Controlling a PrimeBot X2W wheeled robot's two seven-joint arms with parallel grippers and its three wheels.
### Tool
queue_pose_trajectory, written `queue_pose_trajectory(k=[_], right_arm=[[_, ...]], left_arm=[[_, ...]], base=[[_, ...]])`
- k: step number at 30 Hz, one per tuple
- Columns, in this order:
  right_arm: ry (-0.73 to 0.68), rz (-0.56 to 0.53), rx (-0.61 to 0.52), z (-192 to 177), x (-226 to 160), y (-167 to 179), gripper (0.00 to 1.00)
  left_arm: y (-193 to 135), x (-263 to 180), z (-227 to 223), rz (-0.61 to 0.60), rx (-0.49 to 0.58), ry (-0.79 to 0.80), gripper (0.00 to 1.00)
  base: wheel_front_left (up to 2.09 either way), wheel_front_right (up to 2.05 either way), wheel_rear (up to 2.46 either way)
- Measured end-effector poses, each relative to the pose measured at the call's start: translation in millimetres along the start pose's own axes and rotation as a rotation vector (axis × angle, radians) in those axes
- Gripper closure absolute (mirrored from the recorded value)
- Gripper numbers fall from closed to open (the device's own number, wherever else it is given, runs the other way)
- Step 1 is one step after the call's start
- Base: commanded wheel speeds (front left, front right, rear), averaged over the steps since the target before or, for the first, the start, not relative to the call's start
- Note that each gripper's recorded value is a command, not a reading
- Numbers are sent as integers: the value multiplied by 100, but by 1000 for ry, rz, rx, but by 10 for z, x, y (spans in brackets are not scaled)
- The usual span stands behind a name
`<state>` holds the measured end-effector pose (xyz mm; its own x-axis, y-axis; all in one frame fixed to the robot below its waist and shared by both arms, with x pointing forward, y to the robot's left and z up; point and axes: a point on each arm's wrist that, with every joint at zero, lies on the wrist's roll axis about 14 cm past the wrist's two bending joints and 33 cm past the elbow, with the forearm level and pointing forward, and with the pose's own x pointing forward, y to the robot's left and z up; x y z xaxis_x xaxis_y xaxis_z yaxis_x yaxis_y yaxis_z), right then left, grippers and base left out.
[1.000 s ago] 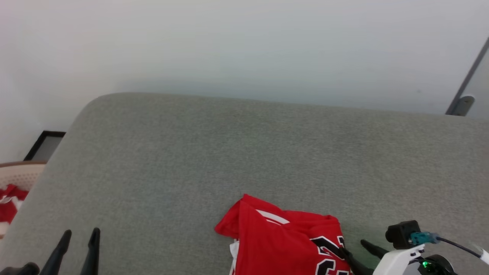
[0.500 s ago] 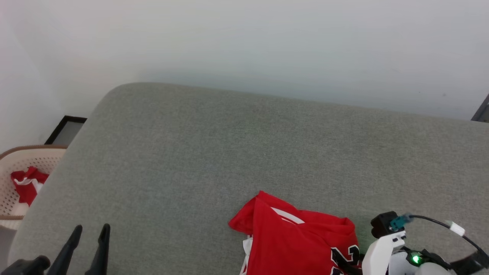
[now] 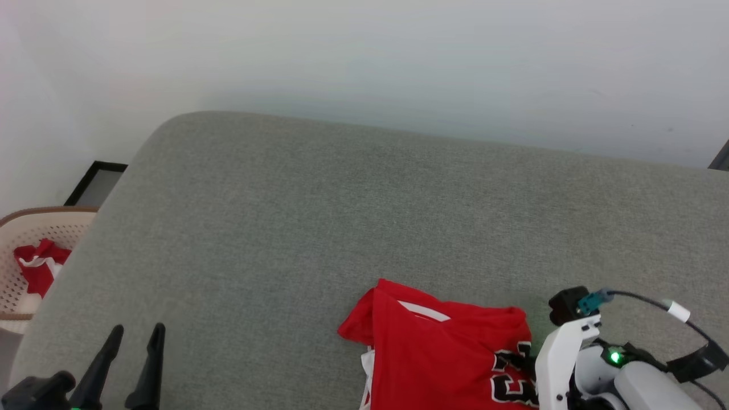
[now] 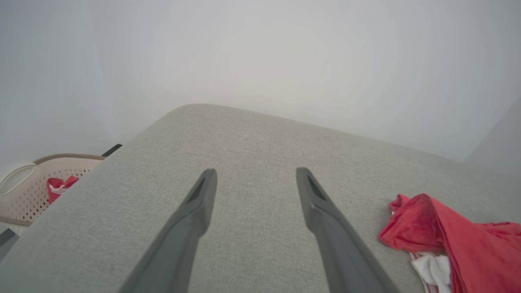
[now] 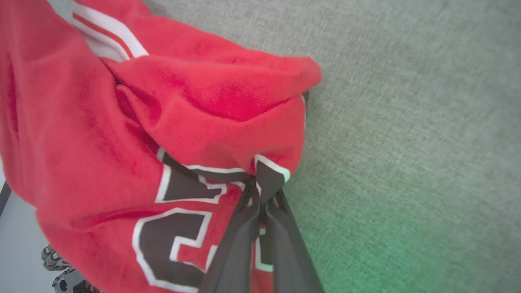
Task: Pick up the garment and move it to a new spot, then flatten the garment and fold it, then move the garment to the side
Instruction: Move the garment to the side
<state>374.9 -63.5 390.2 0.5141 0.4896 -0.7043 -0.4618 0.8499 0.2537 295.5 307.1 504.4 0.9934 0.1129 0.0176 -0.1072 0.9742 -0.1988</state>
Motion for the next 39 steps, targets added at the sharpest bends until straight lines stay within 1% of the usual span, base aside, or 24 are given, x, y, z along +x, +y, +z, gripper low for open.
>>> queue_pose_trajectory(k=[6,11,17,25,33,39], right_arm=[[-45,-34,-3,196,-58,-141,100],[-87,-90,0,355,-170,-363,100],[-136,-186,-22,582,-396,-725,100],[-183,-328,-52,811,-818,-1252,100],[-187,-486,-81,925,-1247,-1821,100],[-170,-590,-86,920,-1486,-2182,100]], left_arm=[[-104,100,11,-36,4,-2,0],[-192,178,28,-69,10,-5,0],[-330,306,44,-120,20,-5,0],[-607,526,23,-206,21,1,0],[-924,824,-30,-301,22,14,0],[-1168,1053,-100,-371,23,27,0]], base=[[0,0,0],[0,0,0],[0,0,0],[0,0,0],[0,0,0],[0,0,0]])
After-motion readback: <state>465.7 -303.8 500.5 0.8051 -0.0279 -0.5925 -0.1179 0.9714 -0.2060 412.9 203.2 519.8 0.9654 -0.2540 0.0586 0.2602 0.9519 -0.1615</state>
